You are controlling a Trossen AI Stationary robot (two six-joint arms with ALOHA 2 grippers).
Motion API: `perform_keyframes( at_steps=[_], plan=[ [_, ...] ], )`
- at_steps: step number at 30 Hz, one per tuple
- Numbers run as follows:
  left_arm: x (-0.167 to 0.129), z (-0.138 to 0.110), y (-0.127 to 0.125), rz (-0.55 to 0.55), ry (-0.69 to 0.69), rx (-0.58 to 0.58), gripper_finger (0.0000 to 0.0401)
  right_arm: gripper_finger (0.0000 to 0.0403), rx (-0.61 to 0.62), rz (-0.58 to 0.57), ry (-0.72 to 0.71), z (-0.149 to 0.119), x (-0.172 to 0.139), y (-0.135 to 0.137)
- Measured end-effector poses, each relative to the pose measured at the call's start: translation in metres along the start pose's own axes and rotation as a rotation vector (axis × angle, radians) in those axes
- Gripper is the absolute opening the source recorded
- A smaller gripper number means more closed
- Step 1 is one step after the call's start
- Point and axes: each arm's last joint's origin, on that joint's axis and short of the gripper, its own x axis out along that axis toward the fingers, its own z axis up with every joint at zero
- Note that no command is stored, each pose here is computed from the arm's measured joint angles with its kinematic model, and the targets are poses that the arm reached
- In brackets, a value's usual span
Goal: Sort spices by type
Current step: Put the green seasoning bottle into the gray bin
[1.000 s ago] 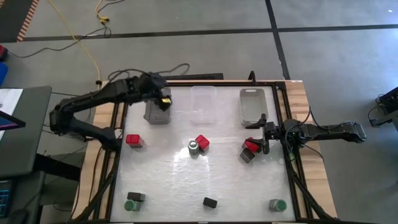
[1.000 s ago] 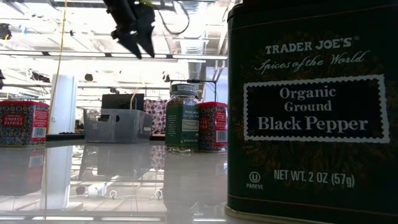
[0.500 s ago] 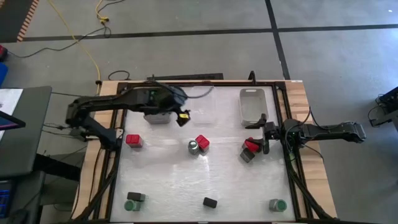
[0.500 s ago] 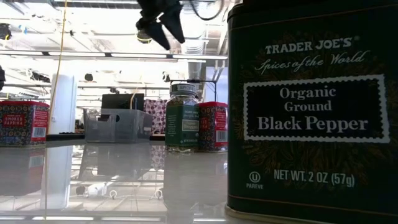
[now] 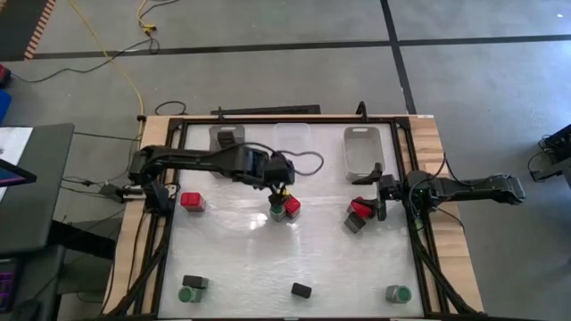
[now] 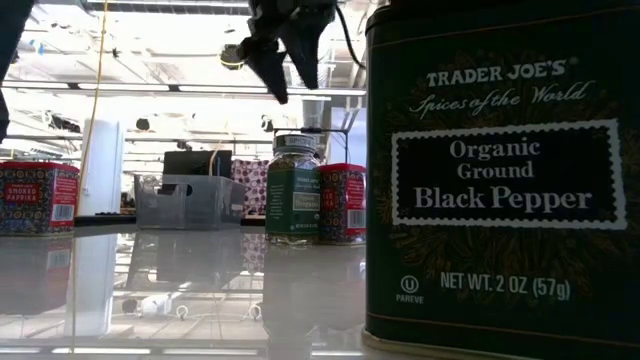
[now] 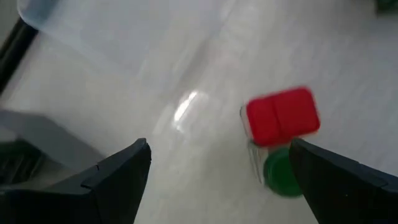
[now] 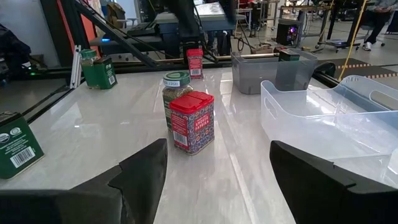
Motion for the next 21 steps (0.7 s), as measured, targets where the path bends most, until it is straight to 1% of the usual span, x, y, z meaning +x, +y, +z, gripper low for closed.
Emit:
perform_keyframes(
  at_steps=[4, 8, 12, 16, 21],
  plan=[
    [0.003, -0.014, -0.018, 0.002, 0.034, 0.029, 0.0363, 0.0312, 0.0, 0.0, 0.0, 0.0, 0.0, 0.0],
    [0.006, -0.024, -0.034, -0.032, 0.011, 0.047, 0.0363, 0.0312, 0.0, 0.0, -0.001, 0.0, 0.0, 0.0],
    [0.013, -0.032, -0.038, -0.024, 0.023, 0.04, 0.0363, 0.0312, 0.0, 0.0, 0.0, 0.0, 0.0, 0.0],
    [0.025, -0.039, -0.038, -0.008, 0.042, 0.018, 0.0363, 0.0312, 0.0, 0.0, 0.0, 0.0, 0.0, 0.0],
    [0.029, -0.04, -0.04, -0.027, 0.036, -0.013, 0.0363, 0.0312, 0.0, 0.0, -0.001, 0.0, 0.0, 0.0]
  ],
)
